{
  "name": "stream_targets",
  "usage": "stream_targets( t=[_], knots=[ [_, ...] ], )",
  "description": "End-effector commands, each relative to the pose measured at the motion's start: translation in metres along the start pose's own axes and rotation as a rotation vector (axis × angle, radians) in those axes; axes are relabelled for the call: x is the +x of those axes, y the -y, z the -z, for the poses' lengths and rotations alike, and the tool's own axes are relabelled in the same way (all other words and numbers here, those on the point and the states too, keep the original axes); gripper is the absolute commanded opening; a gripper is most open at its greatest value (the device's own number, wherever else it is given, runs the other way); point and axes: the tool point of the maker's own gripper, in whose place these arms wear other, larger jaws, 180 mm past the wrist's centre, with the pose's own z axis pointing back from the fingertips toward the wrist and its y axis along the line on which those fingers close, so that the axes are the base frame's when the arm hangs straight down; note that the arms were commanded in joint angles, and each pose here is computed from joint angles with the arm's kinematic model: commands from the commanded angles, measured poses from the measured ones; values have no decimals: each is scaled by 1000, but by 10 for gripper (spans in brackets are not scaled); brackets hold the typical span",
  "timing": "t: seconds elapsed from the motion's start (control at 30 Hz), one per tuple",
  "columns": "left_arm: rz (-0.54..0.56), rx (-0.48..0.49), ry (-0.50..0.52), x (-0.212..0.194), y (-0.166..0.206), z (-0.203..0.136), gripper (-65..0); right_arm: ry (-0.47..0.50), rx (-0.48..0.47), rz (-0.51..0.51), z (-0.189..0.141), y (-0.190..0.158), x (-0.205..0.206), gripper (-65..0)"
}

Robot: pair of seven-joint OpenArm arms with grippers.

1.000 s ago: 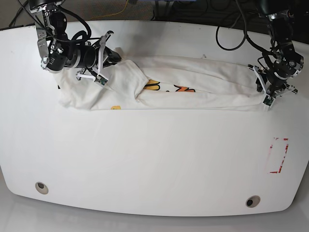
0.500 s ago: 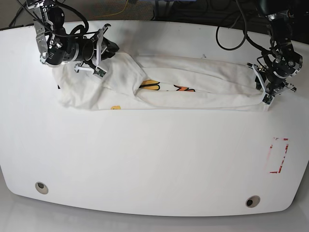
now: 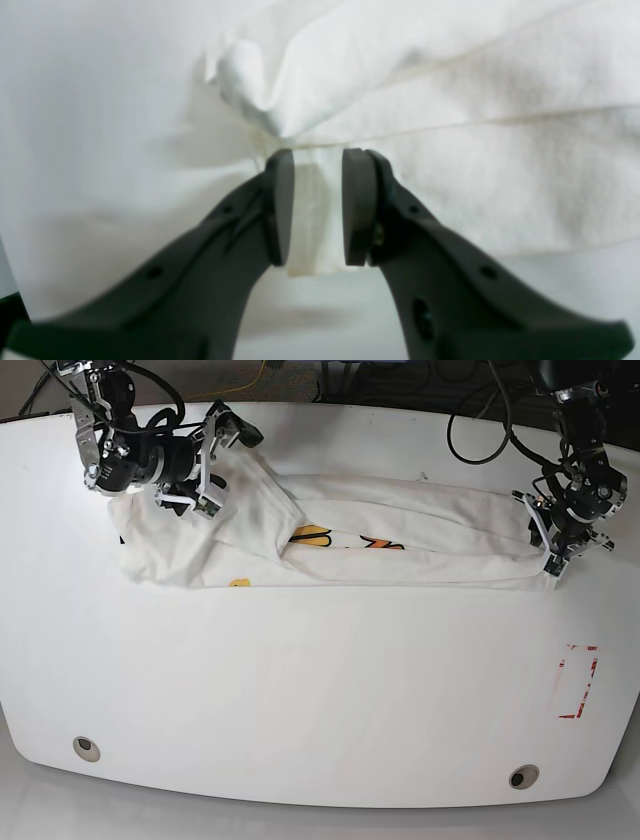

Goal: Layout the t-shirt on the table in an organized manner, then fold the t-shirt properly
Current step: 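Lower the shirt end with the right gripper onto the table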

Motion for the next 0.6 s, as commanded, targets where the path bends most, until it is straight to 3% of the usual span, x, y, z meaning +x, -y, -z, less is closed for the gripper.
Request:
stream_targets(
  t=[0.0,0.23,0.43,0.57],
  knots=[
    [16,28,36,12,-11,-5,-500,67,-90,23,-20,25,18,-98],
    [16,28,36,12,-11,-5,-500,168,-227,64,-53,67,45,-105],
    [16,28,36,12,-11,-5,-500,288,-289,112,-70,83,66,-108],
    [16,26,37,12,-10,-5,-500,319,-324,126,-73,90,72,-108]
  ],
)
